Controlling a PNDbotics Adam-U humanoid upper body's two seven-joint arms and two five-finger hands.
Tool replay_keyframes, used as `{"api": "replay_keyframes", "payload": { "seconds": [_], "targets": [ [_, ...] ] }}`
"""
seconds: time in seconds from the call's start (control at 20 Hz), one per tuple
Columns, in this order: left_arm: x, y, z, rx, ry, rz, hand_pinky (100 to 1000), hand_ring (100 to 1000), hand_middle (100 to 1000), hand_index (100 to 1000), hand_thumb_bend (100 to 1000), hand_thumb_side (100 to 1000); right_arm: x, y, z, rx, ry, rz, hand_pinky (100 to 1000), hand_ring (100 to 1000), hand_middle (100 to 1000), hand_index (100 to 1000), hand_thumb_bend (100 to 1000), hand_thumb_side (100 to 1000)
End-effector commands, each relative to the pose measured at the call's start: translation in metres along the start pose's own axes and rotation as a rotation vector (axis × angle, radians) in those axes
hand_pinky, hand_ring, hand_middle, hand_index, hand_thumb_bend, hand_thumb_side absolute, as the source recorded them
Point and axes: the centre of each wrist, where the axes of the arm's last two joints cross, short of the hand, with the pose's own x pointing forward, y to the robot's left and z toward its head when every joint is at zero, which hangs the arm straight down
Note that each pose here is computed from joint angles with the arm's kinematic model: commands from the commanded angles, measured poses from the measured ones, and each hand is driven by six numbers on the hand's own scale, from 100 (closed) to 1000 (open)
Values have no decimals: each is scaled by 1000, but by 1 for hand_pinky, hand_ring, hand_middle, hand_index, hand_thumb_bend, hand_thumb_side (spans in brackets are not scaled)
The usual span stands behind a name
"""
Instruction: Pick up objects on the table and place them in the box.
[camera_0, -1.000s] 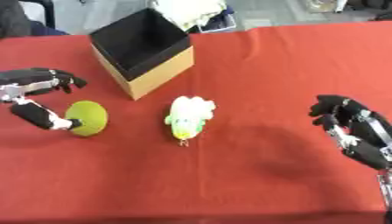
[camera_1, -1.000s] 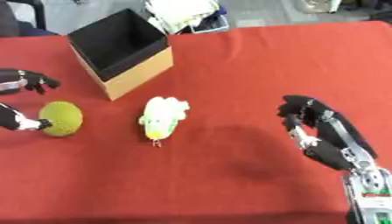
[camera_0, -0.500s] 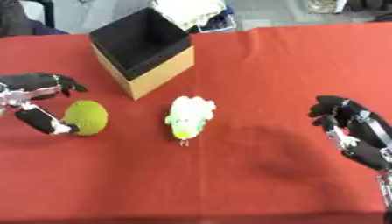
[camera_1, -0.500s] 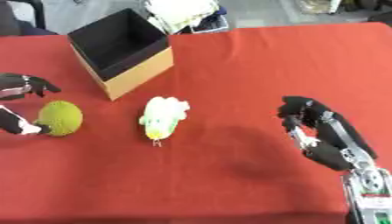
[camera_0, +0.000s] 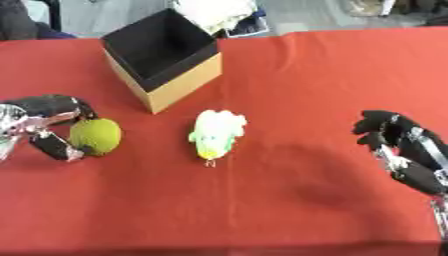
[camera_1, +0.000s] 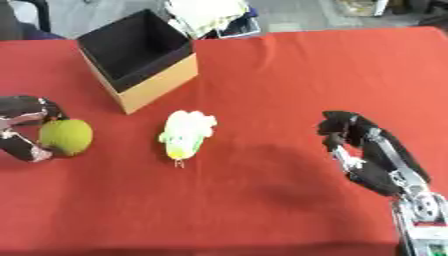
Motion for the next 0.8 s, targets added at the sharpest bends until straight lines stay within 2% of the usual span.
{"api": "replay_keyframes", "payload": {
  "seconds": [0.05, 0.1, 0.3, 0.6, 0.8],
  "targets": [
    [-7, 4, 5, 44, 29, -36, 658, 517, 501, 592, 195, 212, 4, -5, -2, 3, -14, 22, 655, 724, 683, 841, 100, 470],
    [-7, 4, 5, 55, 26, -41, 638, 488, 467, 550, 164, 210, 4, -5, -2, 2, -14, 21, 655, 724, 683, 841, 100, 470],
    [-6, 22, 14, 131, 2, -47, 636, 483, 458, 543, 118, 205, 4, -5, -1, 0, -12, 21, 655, 724, 683, 842, 100, 470],
    [0, 76, 31, 277, -31, -54, 638, 488, 465, 550, 100, 196, 3, -4, -1, 2, -7, 19, 655, 725, 683, 842, 100, 470],
    [2, 116, 31, 353, -10, -62, 643, 500, 478, 567, 118, 180, 3, -3, 0, 6, -4, 17, 655, 725, 683, 842, 100, 470]
  ]
}}
